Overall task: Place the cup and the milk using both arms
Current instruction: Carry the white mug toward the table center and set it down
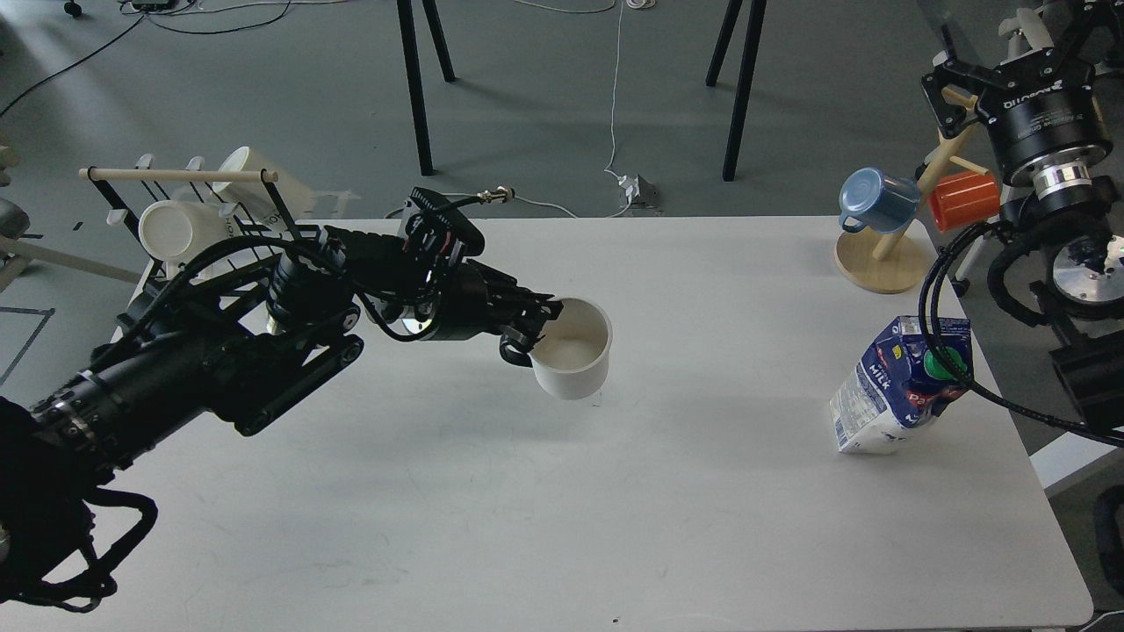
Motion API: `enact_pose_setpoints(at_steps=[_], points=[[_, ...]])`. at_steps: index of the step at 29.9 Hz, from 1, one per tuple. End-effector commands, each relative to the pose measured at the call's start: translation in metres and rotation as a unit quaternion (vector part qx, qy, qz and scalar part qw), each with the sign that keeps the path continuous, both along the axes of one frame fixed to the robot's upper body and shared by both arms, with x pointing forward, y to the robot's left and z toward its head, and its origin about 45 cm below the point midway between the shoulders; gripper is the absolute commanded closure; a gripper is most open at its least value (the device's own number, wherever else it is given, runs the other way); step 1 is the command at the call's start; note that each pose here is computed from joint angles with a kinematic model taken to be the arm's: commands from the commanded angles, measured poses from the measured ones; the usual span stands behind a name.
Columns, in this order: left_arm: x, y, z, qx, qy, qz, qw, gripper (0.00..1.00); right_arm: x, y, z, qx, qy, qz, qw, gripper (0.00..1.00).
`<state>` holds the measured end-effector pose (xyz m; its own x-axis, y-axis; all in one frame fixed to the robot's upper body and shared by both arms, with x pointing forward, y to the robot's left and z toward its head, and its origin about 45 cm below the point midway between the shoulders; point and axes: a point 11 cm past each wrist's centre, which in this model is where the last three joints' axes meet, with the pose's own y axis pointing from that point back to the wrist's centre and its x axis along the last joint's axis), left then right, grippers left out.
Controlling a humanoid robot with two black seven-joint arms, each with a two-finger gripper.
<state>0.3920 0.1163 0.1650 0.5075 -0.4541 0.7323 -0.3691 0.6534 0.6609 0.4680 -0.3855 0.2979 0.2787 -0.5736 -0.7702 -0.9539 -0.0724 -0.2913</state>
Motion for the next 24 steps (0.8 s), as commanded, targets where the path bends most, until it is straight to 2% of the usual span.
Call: enact_pose_setpoints(at_steps=[1,12,15,18,21,24], points=[[-0.007,-0.024,-0.025,0.014,0.018,0.002,1.0,0.95,0.0,-0.003,0.001,-0.002,0.0,-0.002,1.0,0.01],[-0.013,-0.03,-0.056,0.032,0.035,0.016,0.999,0.92,-0.003,-0.003,-0.005,-0.003,0.006,-0.002,1.0,0.01],[-0.012,-0.03,-0.055,0.026,0.029,0.015,0.999,0.79,-0.003,-0.003,-0.005,-0.003,0.006,-0.002,1.0,0.01],[-0.009,-0.036,-0.046,0.01,0.015,0.008,1.0,0.57,-0.003,-0.005,-0.005,-0.005,0.007,-0.002,1.0,0.01],[-0.006,-0.037,-0.039,-0.002,0.013,0.008,1.0,0.47,-0.006,-0.01,-0.007,-0.009,0.011,-0.006,1.0,0.01],[0.001,-0.029,-0.028,-0.045,0.033,0.043,0.998,0.39,-0.01,-0.012,-0.013,-0.01,0.016,-0.007,1.0,0.01]])
